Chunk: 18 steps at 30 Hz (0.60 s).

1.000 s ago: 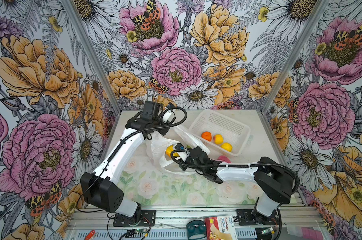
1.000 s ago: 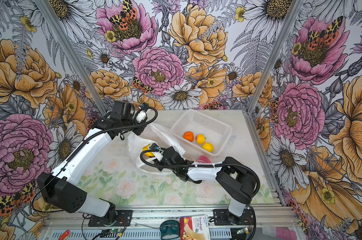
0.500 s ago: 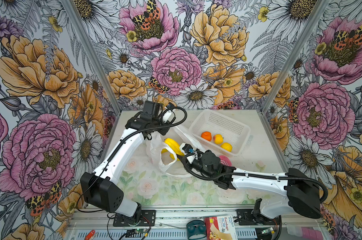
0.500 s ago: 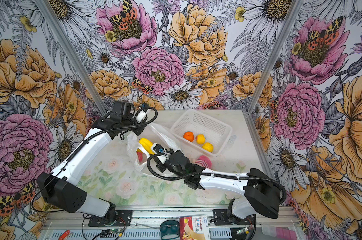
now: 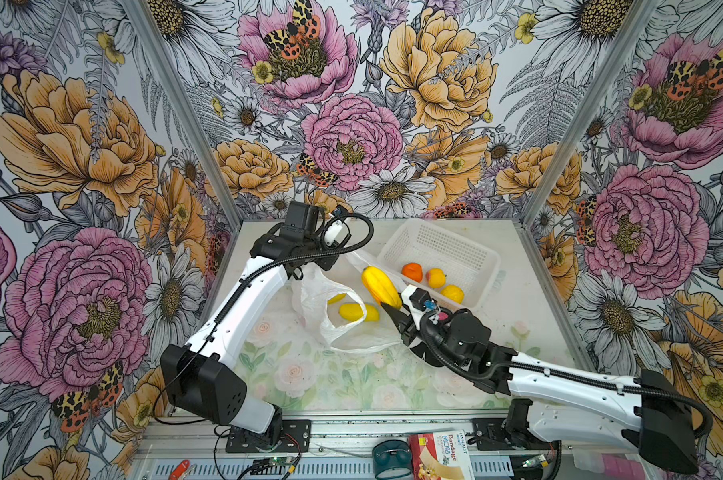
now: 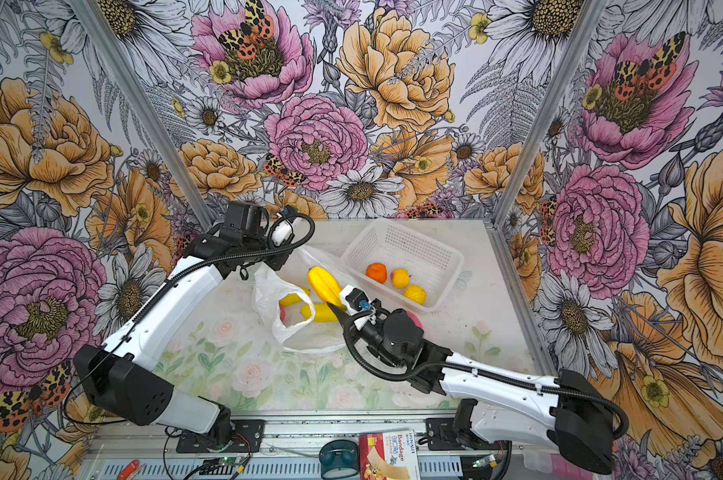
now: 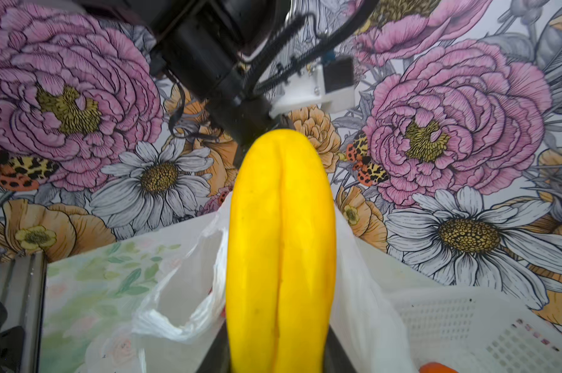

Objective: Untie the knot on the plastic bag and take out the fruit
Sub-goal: 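Carry the yellow mango over the white basket with the right gripper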

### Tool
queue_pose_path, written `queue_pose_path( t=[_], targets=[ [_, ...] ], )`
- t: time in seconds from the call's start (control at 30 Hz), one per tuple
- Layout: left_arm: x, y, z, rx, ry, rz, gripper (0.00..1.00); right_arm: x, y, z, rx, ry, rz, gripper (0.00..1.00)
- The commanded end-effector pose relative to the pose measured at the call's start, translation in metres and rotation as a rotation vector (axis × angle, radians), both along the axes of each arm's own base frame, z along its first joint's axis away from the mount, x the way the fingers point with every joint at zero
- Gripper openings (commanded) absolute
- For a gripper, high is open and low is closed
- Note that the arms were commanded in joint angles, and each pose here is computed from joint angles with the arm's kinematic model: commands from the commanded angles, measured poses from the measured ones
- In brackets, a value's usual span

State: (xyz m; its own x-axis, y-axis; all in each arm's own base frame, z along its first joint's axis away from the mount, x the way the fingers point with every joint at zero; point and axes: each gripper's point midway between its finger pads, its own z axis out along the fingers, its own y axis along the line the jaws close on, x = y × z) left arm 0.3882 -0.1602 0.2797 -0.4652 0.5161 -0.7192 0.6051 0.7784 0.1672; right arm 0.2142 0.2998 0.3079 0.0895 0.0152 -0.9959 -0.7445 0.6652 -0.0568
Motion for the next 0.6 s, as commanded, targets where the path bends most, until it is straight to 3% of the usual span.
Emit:
queue_pose_path(
  t=[0.0, 0.27, 0.57],
  targets=[
    [0.002, 0.002, 0.024, -0.021, -0.063, 0.012, 0.00, -0.008, -0.029, 0.024, 0.151, -0.011, -0.028, 0.12],
    [0.002, 0.001, 0.023, -0.019, -0.063, 0.012, 0.00, 0.017, -0.119, 0.027, 0.385, 0.040, -0.284, 0.15],
    [0.002, 0.002, 0.023, -0.016, -0.063, 0.012, 0.00, 0.085, -0.160, -0.017, 0.413, 0.274, -0.507, 0.15]
  ],
)
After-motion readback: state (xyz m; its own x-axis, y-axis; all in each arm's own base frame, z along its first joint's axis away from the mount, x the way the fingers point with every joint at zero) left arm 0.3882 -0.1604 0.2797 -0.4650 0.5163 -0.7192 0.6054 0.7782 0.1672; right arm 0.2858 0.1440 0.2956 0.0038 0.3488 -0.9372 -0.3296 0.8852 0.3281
